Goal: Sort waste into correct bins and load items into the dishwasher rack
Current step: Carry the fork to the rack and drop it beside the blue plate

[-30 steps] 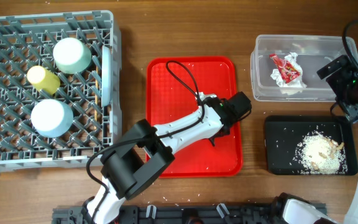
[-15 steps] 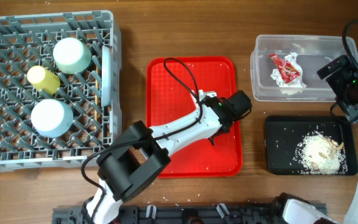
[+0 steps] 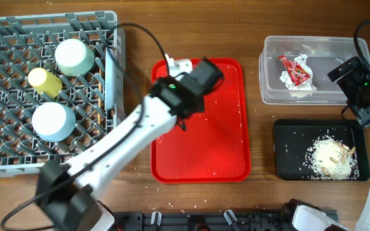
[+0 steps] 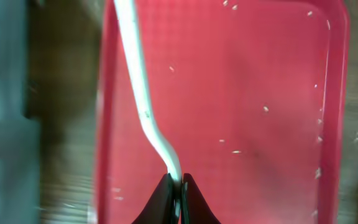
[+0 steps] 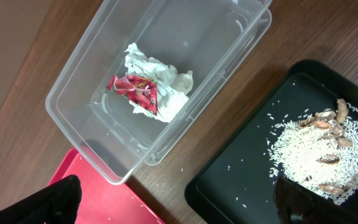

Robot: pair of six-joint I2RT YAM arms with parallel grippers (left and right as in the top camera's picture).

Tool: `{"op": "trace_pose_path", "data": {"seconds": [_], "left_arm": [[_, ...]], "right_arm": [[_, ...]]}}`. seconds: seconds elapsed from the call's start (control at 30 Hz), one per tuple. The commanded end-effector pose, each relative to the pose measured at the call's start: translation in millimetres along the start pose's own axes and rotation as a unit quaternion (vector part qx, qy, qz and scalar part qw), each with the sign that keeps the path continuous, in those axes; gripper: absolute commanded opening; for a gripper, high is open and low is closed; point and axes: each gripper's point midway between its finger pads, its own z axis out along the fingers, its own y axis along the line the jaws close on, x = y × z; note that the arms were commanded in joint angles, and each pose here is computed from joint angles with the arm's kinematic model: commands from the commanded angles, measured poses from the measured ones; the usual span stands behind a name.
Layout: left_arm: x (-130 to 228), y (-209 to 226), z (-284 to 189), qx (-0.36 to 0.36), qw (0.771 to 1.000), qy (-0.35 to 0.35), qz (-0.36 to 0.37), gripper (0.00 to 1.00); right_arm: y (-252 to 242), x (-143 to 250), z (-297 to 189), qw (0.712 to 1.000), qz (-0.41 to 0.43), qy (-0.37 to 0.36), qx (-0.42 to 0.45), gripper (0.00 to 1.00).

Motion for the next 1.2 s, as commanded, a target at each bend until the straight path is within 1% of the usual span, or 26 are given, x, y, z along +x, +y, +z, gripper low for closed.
{"op": "trace_pose_path", "data": {"seconds": [0.0, 0.07, 0.13, 0.17, 0.23, 0.27, 0.3, 0.37, 0.4, 0.43, 0.47, 0.53, 0.57, 0.6, 0.63, 0.7, 0.87, 1.17], "left_arm": [[-43, 51, -35, -0.011, 0.989, -0.054, 0.134, 0.04], [-71, 99, -47, -0.038, 0.988, -0.081, 0.122, 0.04], [-101, 152, -57, -0.07, 0.987, -0.116, 0.085, 0.04], [-110, 167, -61, -0.076, 0.986, -0.131, 0.069, 0.04], [-131, 192, -74, -0.067, 0.982, -0.171, 0.048, 0.04], [-142, 200, -81, -0.037, 0.979, -0.193, 0.051, 0.04], [-149, 206, -85, -0.002, 0.977, -0.206, 0.06, 0.04], [-153, 223, -85, 0.028, 0.975, -0.211, 0.062, 0.04], [-153, 237, -84, 0.024, 0.976, -0.21, 0.057, 0.04], [-150, 267, -75, 0.006, 0.98, -0.196, 0.04, 0.04], [-145, 278, -66, 0.011, 0.983, -0.18, 0.032, 0.04], [-130, 275, -40, 0.091, 0.987, -0.135, 0.013, 0.04], [-120, 266, -29, 0.125, 0.985, -0.11, 0.031, 0.04], [-112, 262, -20, 0.143, 0.985, -0.089, 0.04, 0.04], [-105, 259, -6, 0.153, 0.986, -0.062, 0.034, 0.04], [-97, 259, 15, 0.162, 0.986, -0.03, 0.022, 0.04], [-87, 261, 48, 0.171, 0.985, 0.011, 0.011, 0.04], [-71, 261, 79, 0.185, 0.981, 0.059, -0.003, 0.04]], "right_arm": [[0, -1, 3, 1.0, -0.007, 0.003, 0.002, 1.0], [0, -1, 3, 1.0, -0.007, 0.003, 0.002, 1.0], [0, -1, 3, 1.0, -0.007, 0.003, 0.002, 1.0], [0, -1, 3, 1.0, -0.007, 0.003, 0.002, 1.0], [0, -1, 3, 1.0, -0.007, 0.003, 0.002, 1.0], [0, -1, 3, 1.0, -0.007, 0.003, 0.002, 1.0], [0, -1, 3, 1.0, -0.007, 0.003, 0.002, 1.0], [0, -1, 3, 1.0, -0.007, 0.003, 0.002, 1.0], [0, -1, 3, 1.0, -0.007, 0.003, 0.002, 1.0], [0, -1, 3, 1.0, -0.007, 0.003, 0.002, 1.0], [0, -1, 3, 1.0, -0.007, 0.003, 0.002, 1.0], [0, -1, 3, 1.0, -0.007, 0.003, 0.002, 1.0], [0, -1, 3, 1.0, -0.007, 0.003, 0.002, 1.0], [0, -1, 3, 1.0, -0.007, 0.003, 0.002, 1.0], [0, -1, 3, 1.0, -0.007, 0.003, 0.002, 1.0], [0, -1, 3, 1.0, -0.007, 0.003, 0.002, 1.0], [0, -1, 3, 1.0, -0.007, 0.003, 0.002, 1.0], [0, -1, 3, 1.0, -0.007, 0.003, 0.002, 0.99]]}}
